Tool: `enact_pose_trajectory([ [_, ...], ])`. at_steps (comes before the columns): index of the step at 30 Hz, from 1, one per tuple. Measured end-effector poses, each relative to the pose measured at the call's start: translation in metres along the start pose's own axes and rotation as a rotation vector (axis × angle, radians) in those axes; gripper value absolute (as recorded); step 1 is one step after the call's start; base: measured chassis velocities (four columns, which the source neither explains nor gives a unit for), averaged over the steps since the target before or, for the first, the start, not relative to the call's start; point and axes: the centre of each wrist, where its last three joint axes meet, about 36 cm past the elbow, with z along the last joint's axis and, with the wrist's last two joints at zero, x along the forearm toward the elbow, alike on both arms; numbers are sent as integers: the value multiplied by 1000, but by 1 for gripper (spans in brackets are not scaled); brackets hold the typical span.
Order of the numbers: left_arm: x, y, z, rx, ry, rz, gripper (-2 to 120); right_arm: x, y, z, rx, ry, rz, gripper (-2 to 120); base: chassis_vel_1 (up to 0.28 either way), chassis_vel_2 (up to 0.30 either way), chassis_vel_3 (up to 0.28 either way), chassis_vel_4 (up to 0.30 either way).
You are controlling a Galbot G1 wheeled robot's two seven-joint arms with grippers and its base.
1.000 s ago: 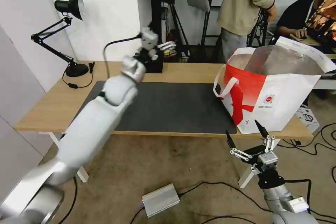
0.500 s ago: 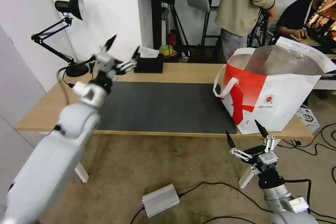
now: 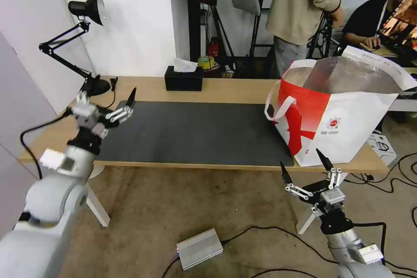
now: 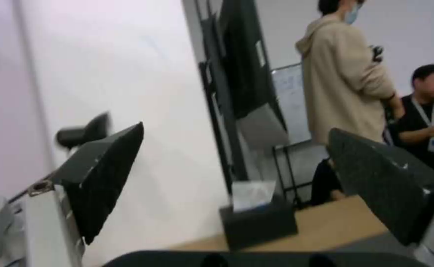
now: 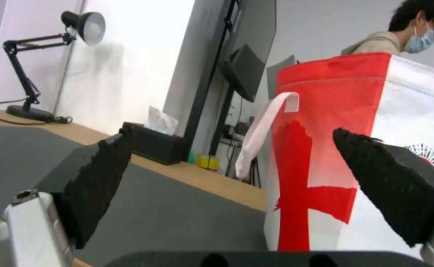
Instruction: Pick up the trash from the table and place it into the takeout bag.
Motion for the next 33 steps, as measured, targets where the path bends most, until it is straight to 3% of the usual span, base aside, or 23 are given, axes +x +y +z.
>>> enact_pose_trajectory([
  [9,42,-3,-3,-22,17,-57,100,0,0,0,0,0,0,100,0,0,0,0],
  [12,79,-15,-8,-54,18,-109,100,0,0,0,0,0,0,100,0,0,0,0],
  [16,99,-23,-5,-62,16,-130,100,0,0,0,0,0,0,100,0,0,0,0],
  [23,139,-46,17,-43,44,-144,100,0,0,0,0,0,0,100,0,0,0,0],
  [33,162,-86,23,9,53,-133,100,0,0,0,0,0,0,100,0,0,0,0],
])
